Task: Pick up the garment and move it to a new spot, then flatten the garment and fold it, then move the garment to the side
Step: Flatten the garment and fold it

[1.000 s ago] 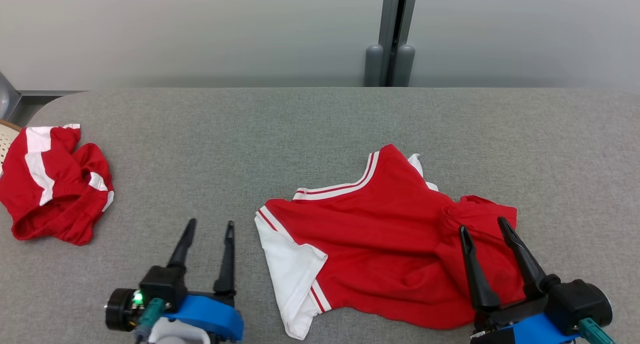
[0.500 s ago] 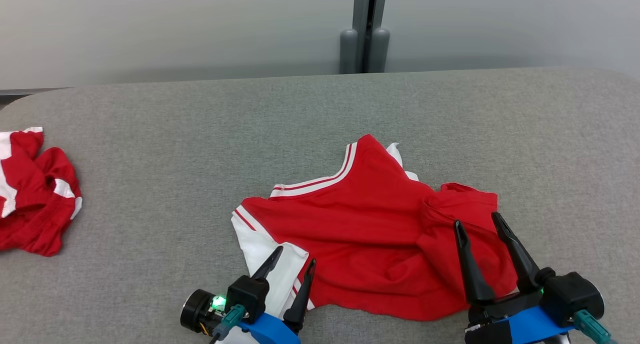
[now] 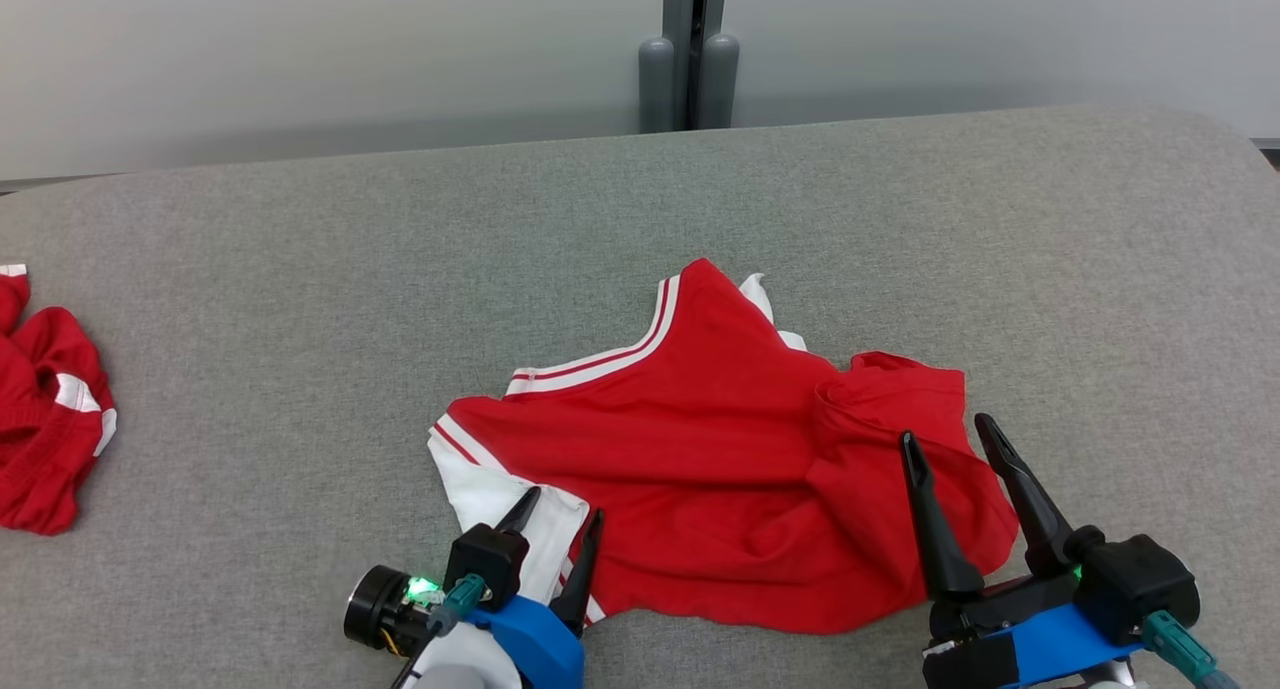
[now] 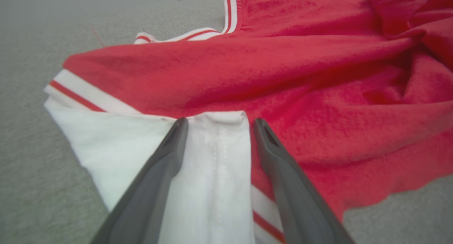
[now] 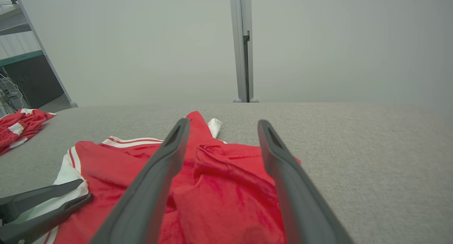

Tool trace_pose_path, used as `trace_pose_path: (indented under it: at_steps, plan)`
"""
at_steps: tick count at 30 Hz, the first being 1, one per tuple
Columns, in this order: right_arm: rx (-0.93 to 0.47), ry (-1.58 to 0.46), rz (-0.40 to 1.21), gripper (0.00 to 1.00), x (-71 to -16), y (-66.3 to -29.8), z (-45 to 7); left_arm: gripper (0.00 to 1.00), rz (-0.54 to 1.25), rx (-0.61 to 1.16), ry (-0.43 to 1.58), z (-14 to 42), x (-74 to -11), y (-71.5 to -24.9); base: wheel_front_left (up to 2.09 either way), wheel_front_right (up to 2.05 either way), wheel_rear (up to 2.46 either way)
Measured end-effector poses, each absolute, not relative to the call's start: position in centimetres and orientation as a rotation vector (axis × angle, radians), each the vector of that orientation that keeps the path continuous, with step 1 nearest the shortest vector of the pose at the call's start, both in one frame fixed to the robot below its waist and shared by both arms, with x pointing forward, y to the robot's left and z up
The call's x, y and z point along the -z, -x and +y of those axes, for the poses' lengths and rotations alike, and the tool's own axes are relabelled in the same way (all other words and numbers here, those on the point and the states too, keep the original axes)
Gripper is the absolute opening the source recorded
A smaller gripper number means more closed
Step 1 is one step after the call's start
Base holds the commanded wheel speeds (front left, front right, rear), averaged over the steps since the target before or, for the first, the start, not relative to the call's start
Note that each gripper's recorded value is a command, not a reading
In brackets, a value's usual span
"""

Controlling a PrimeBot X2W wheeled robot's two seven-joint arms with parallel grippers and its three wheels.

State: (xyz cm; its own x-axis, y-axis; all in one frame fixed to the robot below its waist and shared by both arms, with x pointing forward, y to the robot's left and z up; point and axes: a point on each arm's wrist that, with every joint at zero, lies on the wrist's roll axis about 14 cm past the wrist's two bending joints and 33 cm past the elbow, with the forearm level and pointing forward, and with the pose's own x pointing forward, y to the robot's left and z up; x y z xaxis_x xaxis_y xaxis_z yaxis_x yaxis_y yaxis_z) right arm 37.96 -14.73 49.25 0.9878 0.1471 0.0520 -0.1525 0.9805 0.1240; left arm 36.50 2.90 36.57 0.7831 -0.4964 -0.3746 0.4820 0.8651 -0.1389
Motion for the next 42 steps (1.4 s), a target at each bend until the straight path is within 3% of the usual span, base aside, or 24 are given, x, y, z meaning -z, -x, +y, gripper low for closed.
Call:
trace_pose_path:
  at_steps: [3, 4, 5, 6, 14, 21, 29, 42]
  plan:
    - [-0.147, -0.132, -0.044, 1.00, -49.3, -37.9, -14.8, 1.00, 0.420, 0.524, 0.036, 3.0, -36.5, -36.8, 0.00, 0.00, 0.00]
    - [-0.146, -0.133, -0.045, 1.00, -49.4, -37.9, -14.9, 0.49, 0.425, 0.522, 0.039, 3.0, -36.4, -36.8, 0.00, 0.00, 0.00]
    - [-0.146, -0.134, -0.047, 1.00, -49.4, -37.8, -14.9, 0.30, 0.431, 0.522, 0.041, 3.0, -36.3, -36.7, 0.00, 0.00, 0.00]
    - [-0.145, -0.135, -0.047, 1.00, -49.4, -37.8, -14.9, 0.00, 0.435, 0.521, 0.045, 3.0, -36.2, -36.6, 0.00, 0.00, 0.00]
    - [-0.156, -0.156, -0.050, 1.00, -49.5, -38.0, -14.5, 0.00, 0.352, 0.440, 0.106, 4.3, -38.7, -38.4, 0.00, 0.00, 0.00]
    - [-0.204, -0.177, -0.048, 1.00, -49.4, -38.7, -12.8, 0.00, 0.280, 0.248, 0.141, 10.1, -40.3, -38.3, 0.00, 0.00, 0.00]
    - [-0.256, -0.191, -0.043, 1.00, -49.4, -39.2, -11.0, 0.00, 0.264, 0.046, 0.182, 15.8, -40.3, -35.4, 0.00, 0.00, 0.00]
    - [-0.284, -0.197, -0.034, 1.00, -49.2, -39.3, -10.0, 0.00, 0.369, -0.142, 0.205, 20.4, -37.2, -29.4, 0.00, 0.00, 0.00]
